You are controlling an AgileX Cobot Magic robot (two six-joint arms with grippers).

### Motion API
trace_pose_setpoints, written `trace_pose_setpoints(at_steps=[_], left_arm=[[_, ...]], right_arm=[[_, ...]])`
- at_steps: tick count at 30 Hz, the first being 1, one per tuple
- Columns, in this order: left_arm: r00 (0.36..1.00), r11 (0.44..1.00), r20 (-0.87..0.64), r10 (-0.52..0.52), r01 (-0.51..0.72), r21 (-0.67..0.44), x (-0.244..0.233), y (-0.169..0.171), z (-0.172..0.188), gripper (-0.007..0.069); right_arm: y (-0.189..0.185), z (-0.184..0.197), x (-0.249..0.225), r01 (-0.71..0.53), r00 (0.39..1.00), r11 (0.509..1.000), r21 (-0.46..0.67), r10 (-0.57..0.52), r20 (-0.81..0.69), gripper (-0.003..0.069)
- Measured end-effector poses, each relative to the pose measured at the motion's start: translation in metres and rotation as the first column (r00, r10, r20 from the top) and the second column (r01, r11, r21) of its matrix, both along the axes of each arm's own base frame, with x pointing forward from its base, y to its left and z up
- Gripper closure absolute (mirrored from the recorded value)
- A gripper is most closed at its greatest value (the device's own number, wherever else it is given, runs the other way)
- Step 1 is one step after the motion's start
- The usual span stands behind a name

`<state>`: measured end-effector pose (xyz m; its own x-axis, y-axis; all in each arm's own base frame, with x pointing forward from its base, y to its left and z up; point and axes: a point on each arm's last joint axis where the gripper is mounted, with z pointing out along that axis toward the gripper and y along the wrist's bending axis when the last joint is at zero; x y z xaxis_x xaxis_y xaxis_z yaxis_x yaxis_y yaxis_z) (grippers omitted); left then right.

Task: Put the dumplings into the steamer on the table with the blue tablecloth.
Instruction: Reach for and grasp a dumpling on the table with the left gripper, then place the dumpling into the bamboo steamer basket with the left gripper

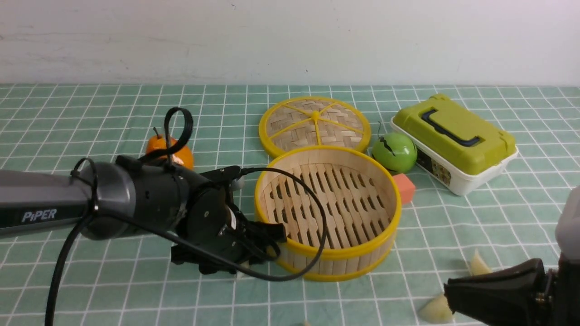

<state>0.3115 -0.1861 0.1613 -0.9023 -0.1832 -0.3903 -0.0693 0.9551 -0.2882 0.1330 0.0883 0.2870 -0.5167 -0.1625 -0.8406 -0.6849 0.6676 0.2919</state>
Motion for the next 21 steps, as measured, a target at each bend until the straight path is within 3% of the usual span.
trace_pose_setpoints(at_steps=[4,8,12,17,21], left_arm=[[1.0,1.0,-0.002,-0.006,0.006,0.011,0.0,0.001,0.0,0.0476],[0.999,0.998,-0.002,-0.038,0.038,0.052,-0.002,0.003,0.003,0.0472],[0.991,0.978,0.016,-0.133,0.129,0.165,-0.01,0.014,0.027,0.0472],[0.964,0.964,0.169,-0.205,0.169,0.204,-0.02,0.025,0.101,0.0472],[0.918,0.945,0.254,-0.305,0.258,0.202,-0.016,0.003,0.152,0.0472]], right_arm=[[0.0,-0.001,0.0,0.0,1.0,1.0,-0.007,0.0,0.002,0.0654],[0.0,-0.001,0.0,0.0,1.0,1.0,-0.007,0.0,0.001,0.0652],[0.0,-0.001,0.0,-0.001,1.0,1.0,-0.01,0.001,0.002,0.065],[0.0,-0.001,0.0,-0.007,1.0,1.0,-0.01,0.007,-0.001,0.0647],[0.002,0.004,-0.005,-0.014,0.999,0.999,0.049,0.015,-0.033,0.0645]])
